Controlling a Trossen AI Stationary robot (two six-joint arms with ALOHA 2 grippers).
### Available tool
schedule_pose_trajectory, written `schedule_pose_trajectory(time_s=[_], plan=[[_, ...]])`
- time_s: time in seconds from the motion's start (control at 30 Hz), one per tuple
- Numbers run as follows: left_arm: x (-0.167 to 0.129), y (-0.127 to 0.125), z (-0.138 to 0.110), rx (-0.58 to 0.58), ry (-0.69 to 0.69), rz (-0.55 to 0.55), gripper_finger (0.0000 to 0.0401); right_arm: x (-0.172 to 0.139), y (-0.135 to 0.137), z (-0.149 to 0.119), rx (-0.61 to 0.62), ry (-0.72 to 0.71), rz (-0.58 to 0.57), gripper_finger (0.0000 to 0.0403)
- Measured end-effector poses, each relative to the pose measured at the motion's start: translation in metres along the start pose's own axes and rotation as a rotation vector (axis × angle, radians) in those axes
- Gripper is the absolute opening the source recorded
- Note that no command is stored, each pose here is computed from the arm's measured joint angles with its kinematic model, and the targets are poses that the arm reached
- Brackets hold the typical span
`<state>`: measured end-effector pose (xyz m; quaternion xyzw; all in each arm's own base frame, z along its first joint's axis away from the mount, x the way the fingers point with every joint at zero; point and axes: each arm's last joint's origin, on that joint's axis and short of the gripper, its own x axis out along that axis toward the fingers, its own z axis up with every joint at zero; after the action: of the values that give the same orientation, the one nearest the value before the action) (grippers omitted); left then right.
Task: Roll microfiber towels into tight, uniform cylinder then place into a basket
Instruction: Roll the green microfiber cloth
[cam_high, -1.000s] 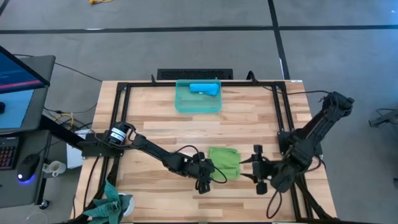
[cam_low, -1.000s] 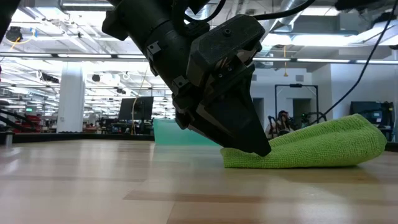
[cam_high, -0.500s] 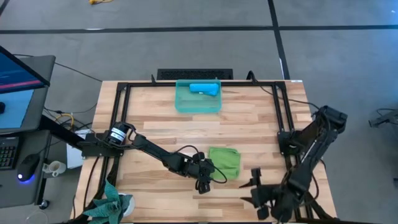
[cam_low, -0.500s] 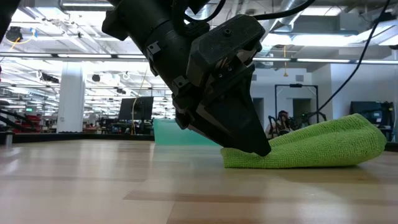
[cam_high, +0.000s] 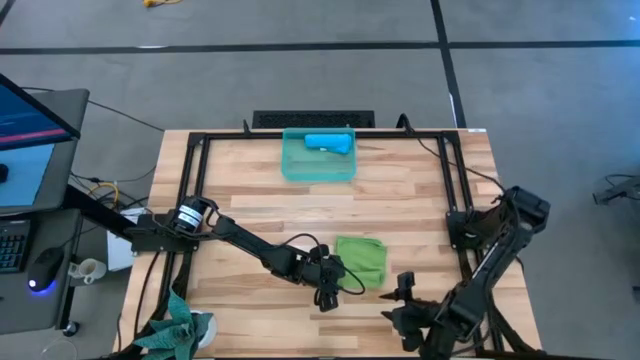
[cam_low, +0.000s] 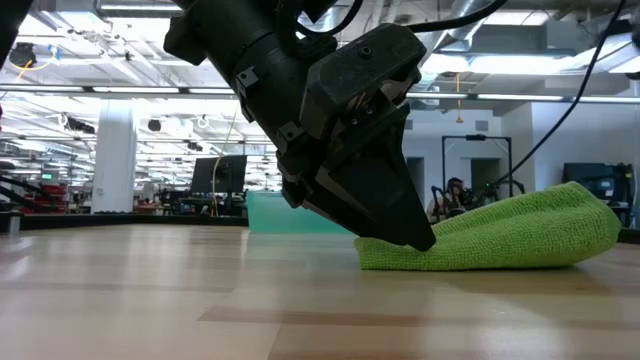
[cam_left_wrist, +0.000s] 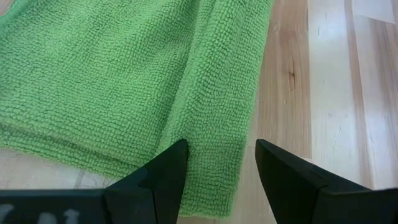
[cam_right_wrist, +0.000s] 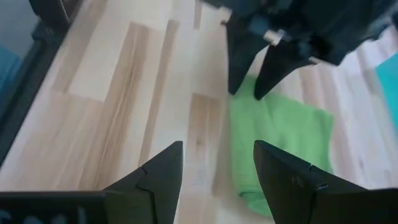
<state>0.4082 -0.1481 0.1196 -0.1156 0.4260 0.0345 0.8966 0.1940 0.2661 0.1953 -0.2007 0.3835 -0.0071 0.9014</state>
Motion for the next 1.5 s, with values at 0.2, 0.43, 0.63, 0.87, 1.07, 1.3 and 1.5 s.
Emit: schedule_pose_trajectory(time_s=[0.2,0.43,0.63,0.87,1.07,1.3,1.5], plan=[[0.0,0.0,0.0,0.0,0.0,0.0,0.0188,0.027,0.016,-0.011,-0.057,0.062,-0.022,0.022],[0.0,0.0,0.0,0.005,0.0,0.0,0.0188,0.055,0.014,-0.017,-0.101,0.1,-0.119,0.022],[0.0,0.0,0.0,0.022,0.001,0.0,0.0188,0.068,0.001,-0.013,-0.065,0.139,-0.135,0.0221],[0.0,0.0,0.0,0.023,0.001,0.0,0.0188,0.079,-0.009,-0.016,0.004,0.201,-0.121,0.0221],[0.0,0.0,0.0,0.023,0.001,0.0,0.0188,0.087,-0.016,-0.028,0.065,0.236,-0.15,0.0221],[0.0,0.0,0.001,0.077,-0.002,0.005,0.0188,0.094,-0.023,-0.034,0.177,0.342,-0.05,0.0221],[-0.002,-0.007,0.003,0.138,-0.025,0.035,0.0188,0.098,-0.026,-0.032,0.212,0.369,-0.016,0.0212]])
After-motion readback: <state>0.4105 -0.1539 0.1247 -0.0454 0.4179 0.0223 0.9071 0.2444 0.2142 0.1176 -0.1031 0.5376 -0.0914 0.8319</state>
